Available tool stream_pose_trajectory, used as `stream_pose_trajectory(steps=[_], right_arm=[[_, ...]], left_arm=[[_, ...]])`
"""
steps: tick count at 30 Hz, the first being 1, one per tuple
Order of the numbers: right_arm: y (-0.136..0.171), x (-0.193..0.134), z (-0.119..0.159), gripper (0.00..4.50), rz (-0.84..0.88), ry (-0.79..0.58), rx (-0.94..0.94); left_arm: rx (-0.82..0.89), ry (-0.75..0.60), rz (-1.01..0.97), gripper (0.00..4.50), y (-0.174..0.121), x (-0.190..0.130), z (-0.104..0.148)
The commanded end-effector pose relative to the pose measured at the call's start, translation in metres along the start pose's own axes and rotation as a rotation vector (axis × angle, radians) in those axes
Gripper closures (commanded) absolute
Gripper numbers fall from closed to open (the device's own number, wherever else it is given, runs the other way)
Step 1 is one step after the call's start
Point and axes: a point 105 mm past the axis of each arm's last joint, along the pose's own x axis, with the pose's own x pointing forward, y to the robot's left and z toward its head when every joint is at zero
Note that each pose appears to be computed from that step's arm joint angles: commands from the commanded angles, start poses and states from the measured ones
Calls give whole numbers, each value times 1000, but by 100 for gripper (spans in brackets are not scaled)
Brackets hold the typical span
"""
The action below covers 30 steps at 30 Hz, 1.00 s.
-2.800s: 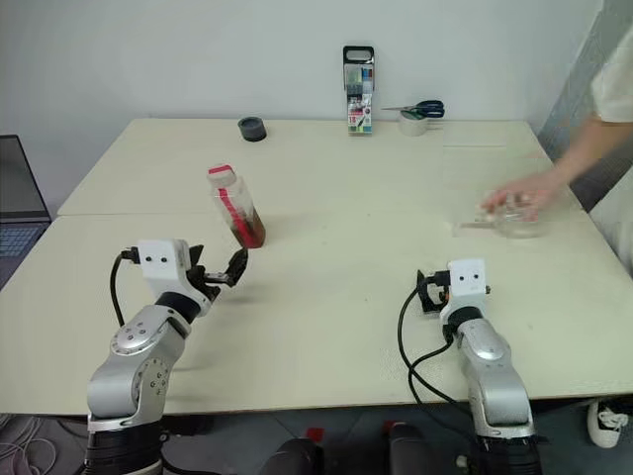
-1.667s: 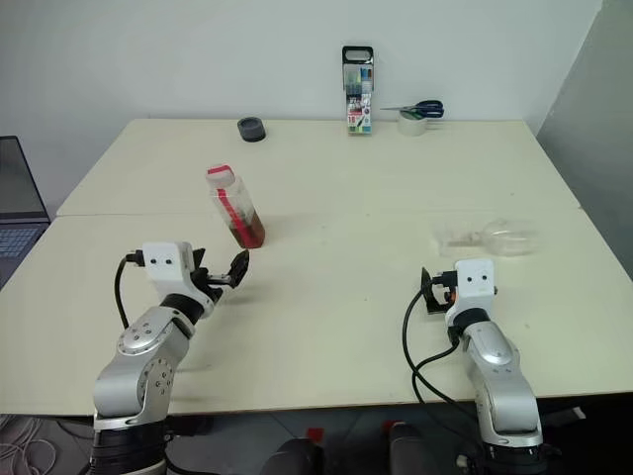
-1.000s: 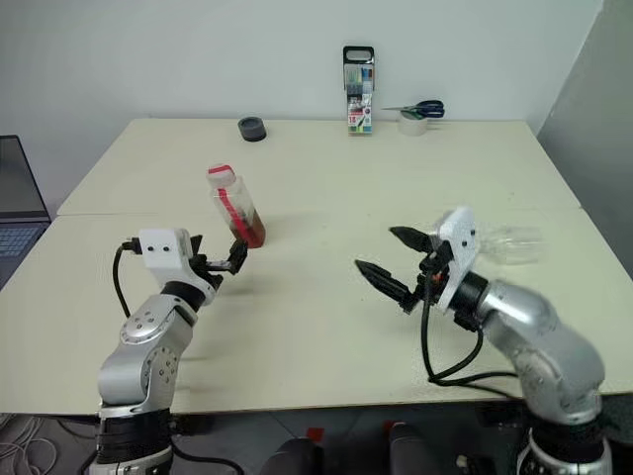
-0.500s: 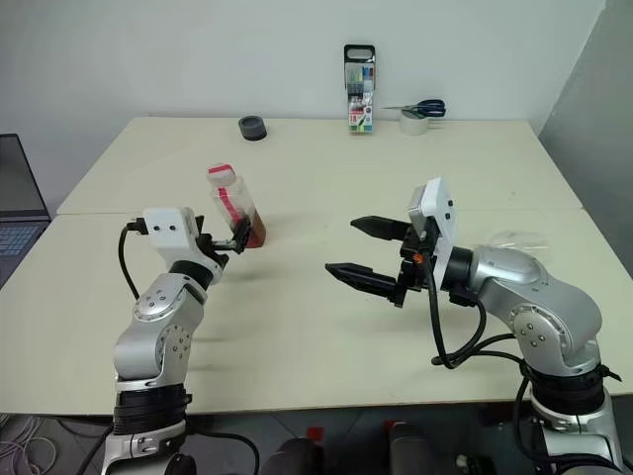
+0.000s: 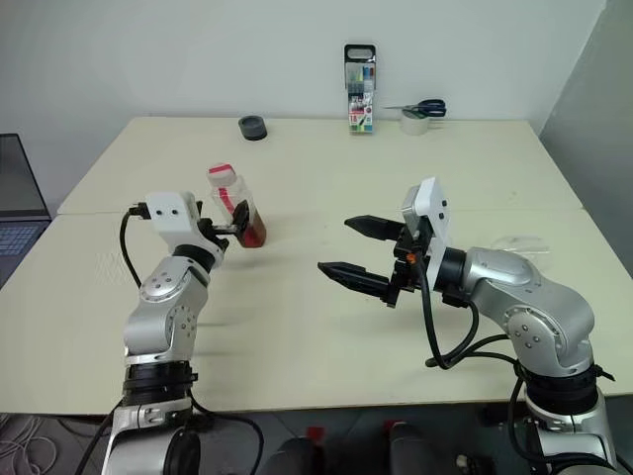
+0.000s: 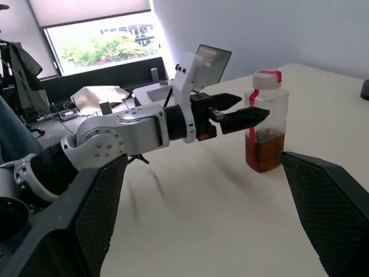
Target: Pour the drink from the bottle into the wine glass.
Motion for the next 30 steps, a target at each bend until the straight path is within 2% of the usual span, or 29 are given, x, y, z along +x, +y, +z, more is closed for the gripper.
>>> stream_pose_trajectory(steps=[1,18,21,27,28,30], right_arm=[[6,0,12,0,11,-23,-48],[6,0,14,0,-12,-23,-45],[6,0,14,0,-15,-29,-36],[7,1,14,0,-14,-34,-23],[7,1,14,0,-15,-35,-23],[7,2,14,0,-16,-35,-23]], left_arm=[[30,-60,-12,1,-1,10,11],[17,-114,-65,1,-7,36,16],[-6,-123,-78,59,-8,35,16],[-4,-120,-74,243,-6,33,13],[-3,-119,-72,258,-5,32,12],[-1,-115,-67,259,-3,31,11]])
